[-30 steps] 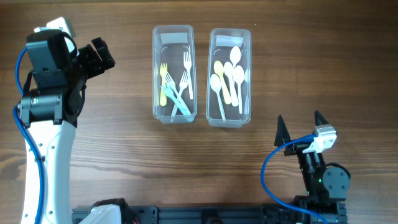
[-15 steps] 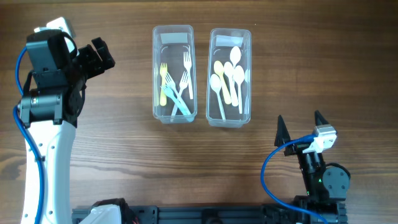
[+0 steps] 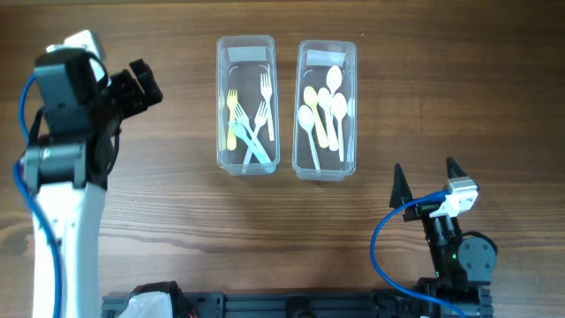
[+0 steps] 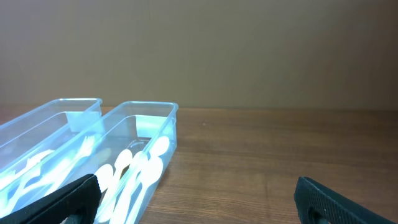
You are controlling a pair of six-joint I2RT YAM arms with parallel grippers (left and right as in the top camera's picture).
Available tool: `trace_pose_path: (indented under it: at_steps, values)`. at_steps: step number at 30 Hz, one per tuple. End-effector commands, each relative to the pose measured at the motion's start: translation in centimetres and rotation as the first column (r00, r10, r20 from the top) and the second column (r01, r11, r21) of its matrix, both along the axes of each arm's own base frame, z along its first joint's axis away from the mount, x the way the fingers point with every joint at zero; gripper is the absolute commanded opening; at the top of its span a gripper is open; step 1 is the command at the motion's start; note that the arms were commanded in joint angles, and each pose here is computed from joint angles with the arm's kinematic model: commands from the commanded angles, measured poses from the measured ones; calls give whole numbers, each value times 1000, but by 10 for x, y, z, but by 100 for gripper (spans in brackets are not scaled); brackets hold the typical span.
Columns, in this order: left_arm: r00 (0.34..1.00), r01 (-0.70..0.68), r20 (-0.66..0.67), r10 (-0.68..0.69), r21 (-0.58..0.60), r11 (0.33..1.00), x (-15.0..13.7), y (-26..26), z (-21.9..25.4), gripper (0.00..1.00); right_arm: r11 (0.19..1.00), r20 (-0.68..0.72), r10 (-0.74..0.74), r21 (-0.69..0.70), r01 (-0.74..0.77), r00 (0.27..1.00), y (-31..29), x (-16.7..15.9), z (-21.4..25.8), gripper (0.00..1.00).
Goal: Pack container
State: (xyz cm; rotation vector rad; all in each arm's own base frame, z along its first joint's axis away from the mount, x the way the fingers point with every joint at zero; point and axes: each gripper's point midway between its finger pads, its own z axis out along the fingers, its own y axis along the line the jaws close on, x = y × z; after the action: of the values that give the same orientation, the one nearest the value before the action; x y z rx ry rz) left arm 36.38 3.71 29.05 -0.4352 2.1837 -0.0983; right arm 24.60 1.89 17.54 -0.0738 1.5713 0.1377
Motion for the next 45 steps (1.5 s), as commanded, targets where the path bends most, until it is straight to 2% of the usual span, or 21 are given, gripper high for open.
trace_pose_path:
  at_steps: [1,5,11,14,17,22,29,33,45]
  values:
    - [982,-16,191,12,23,1000,-47,-1,66,100,1000,2,-12,12,12,1000,-2,0,0,100]
    - [947,-24,321,11,37,999,-106,-7,106,100,1000,2,-12,12,12,1000,-2,0,0,100]
    - [885,0,465,-25,54,999,-194,-21,130,100,1000,2,-12,12,12,1000,-2,0,0,100]
    - [873,35,484,-57,55,998,-222,-28,118,100,1000,2,-12,12,12,1000,-2,0,0,100]
    - [867,48,494,-69,55,997,-235,-31,100,100,1000,2,-12,12,12,1000,-2,0,0,100]
    - [890,96,444,-104,42,995,-224,-38,43,100,1000,2,-12,12,12,1000,-2,0,0,100]
    - [883,222,421,-205,9,975,-174,-59,-30,100,1000,2,-12,12,12,1000,-2,0,0,100]
    - [861,250,455,-229,13,968,-152,-63,-57,100,1000,2,-12,12,12,1000,-2,0,0,100]
    - [860,244,459,-225,17,970,-145,-62,-102,100,1000,2,-12,12,12,1000,-2,0,0,100]
